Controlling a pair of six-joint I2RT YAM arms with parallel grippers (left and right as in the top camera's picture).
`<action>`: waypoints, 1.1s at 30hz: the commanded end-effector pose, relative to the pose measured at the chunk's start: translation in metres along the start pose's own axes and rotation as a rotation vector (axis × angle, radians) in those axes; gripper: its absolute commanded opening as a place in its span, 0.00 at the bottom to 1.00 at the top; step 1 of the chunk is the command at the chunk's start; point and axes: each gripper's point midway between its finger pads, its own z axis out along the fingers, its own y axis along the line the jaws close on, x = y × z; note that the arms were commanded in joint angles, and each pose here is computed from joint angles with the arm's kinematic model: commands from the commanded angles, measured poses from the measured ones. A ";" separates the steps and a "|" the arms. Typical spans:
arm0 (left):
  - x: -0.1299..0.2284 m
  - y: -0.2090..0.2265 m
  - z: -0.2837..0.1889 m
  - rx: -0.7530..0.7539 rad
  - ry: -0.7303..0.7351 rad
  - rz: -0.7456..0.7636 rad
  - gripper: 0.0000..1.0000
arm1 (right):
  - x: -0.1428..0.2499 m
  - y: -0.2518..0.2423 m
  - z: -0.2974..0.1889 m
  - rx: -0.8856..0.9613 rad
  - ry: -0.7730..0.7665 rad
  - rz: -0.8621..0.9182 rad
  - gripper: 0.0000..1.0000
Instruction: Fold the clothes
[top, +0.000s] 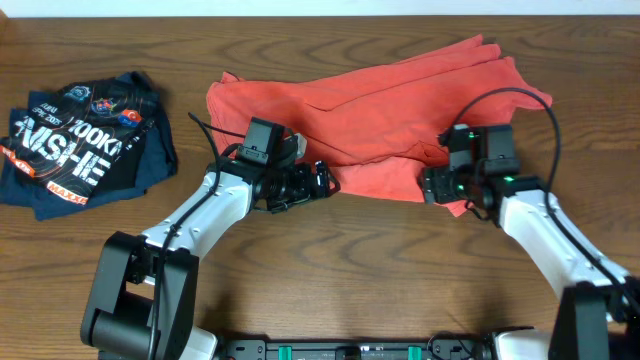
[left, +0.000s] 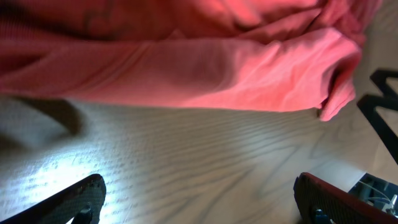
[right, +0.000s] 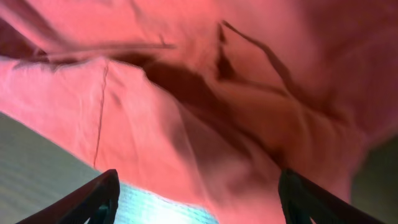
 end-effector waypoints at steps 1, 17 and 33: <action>0.006 0.006 -0.001 -0.018 0.012 -0.006 0.98 | -0.001 0.000 0.014 0.037 0.006 -0.054 0.73; 0.010 0.008 -0.001 -0.027 0.026 0.006 0.98 | 0.009 0.019 0.041 -0.059 0.046 -0.073 0.01; -0.012 0.046 -0.023 -0.074 -0.037 -0.079 0.98 | 0.100 0.190 0.008 -0.559 0.299 -0.450 0.01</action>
